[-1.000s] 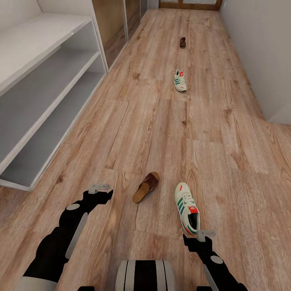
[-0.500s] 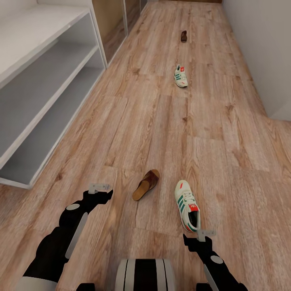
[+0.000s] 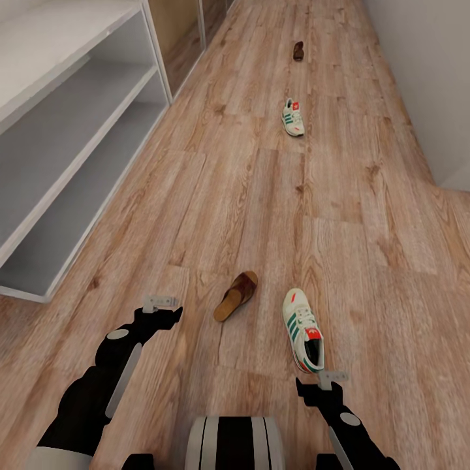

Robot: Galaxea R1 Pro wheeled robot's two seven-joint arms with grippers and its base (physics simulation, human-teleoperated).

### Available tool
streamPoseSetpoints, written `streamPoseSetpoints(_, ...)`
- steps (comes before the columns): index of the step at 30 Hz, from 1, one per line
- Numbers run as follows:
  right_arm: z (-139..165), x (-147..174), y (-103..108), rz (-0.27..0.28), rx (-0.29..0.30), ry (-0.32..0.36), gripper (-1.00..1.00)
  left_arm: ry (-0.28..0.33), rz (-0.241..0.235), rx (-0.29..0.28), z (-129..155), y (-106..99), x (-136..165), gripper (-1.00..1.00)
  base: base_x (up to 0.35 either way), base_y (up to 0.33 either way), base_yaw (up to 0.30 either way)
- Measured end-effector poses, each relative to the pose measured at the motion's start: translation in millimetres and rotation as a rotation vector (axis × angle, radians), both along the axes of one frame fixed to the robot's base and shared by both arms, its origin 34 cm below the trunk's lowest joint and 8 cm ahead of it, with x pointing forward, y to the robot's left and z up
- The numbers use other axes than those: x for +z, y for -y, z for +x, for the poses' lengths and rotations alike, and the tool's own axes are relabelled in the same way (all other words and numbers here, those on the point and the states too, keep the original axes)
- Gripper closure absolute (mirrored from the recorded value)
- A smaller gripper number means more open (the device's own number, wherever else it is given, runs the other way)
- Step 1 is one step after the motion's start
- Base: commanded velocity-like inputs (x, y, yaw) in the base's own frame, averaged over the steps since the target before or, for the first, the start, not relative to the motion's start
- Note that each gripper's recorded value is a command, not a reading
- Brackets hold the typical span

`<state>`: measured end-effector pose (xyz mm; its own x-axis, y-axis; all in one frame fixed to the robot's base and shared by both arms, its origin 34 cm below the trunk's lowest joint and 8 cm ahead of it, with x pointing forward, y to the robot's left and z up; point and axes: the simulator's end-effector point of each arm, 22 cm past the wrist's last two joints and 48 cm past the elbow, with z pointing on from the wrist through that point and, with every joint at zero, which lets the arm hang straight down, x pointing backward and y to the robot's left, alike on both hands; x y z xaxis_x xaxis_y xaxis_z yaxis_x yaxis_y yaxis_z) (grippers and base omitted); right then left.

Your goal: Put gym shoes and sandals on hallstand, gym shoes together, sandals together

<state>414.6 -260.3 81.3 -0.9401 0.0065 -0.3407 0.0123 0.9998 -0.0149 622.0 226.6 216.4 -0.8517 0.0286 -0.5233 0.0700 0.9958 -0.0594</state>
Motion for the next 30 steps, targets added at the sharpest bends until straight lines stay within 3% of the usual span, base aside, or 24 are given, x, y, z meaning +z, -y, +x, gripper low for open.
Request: streamPoseSetpoints(30,0.1,0.0,0.0,0.0,0.0,0.0,-1.0,0.0,0.001,-0.002,0.1,0.4,-0.1,-1.0,0.047,-0.018,0.0)
